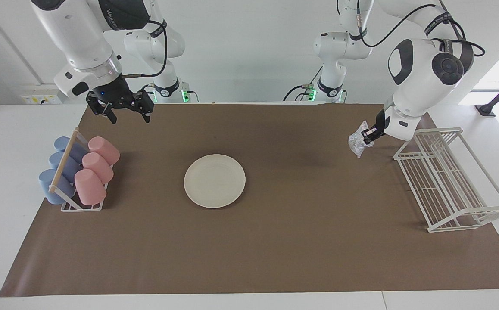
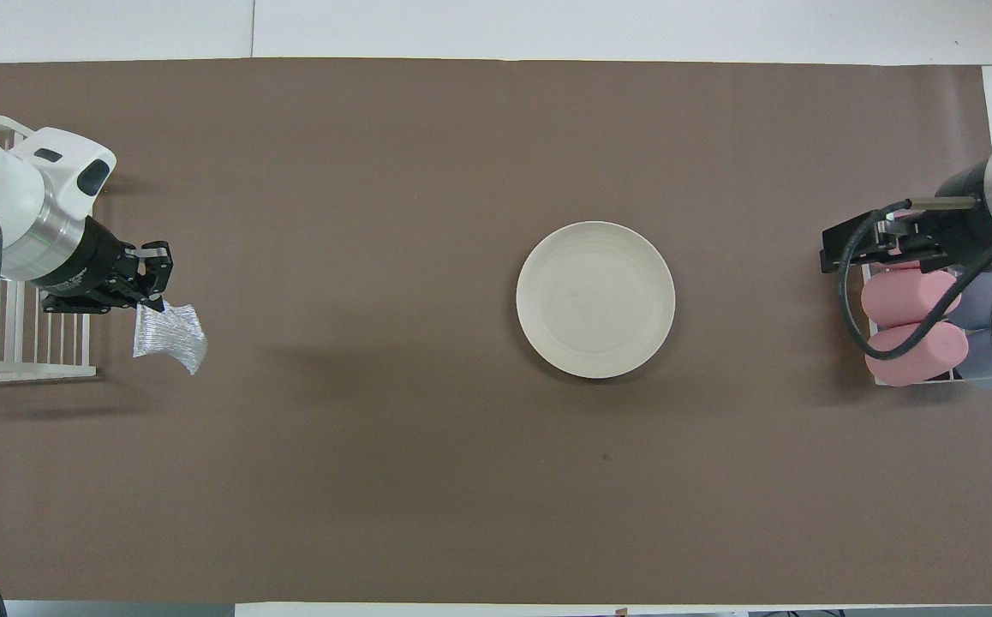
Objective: Wipe plate with sponge
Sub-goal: 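Move the left gripper's scraper to the rack while the right gripper retracts, then set the scraper into the rack and open the left gripper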
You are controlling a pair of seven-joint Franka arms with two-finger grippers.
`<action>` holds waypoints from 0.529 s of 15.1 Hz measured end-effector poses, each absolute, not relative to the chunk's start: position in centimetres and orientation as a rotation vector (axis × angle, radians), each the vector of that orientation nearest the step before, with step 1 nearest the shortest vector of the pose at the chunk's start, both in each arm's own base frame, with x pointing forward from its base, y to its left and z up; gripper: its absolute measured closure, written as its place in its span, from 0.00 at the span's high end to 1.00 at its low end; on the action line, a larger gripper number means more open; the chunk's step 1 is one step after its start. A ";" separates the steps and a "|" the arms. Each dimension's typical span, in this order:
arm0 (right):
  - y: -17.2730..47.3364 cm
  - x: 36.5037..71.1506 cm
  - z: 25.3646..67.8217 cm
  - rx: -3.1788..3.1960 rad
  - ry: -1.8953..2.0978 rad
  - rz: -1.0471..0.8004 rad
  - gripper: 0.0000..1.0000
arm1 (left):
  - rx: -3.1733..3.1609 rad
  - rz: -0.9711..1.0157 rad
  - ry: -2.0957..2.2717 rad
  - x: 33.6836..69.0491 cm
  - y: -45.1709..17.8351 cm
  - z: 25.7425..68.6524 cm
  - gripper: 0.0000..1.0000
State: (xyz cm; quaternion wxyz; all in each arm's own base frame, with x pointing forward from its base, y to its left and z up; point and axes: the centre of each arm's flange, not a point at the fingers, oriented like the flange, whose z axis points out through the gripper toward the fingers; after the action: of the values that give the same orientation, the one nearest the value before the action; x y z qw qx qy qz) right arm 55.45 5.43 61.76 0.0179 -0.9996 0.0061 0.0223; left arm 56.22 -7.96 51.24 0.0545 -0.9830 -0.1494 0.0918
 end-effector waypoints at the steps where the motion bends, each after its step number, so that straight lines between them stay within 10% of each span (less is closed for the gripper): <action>1: 5.7 55.4 61.8 -3.116 0.002 0.066 1.00 | -2.923 0.253 -0.431 56.6 -7.7 51.9 0.06; 8: 1.3 54.6 61.5 -3.158 -0.050 0.135 1.00 | -2.444 -0.021 -0.248 58.2 -7.0 55.0 0.06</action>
State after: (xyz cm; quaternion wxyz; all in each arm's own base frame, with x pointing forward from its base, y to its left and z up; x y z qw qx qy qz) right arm 54.57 1.32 61.55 -0.0097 -0.9989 -0.0159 0.0428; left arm 58.20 -7.02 54.97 0.3360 -0.9370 -0.0949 -0.0080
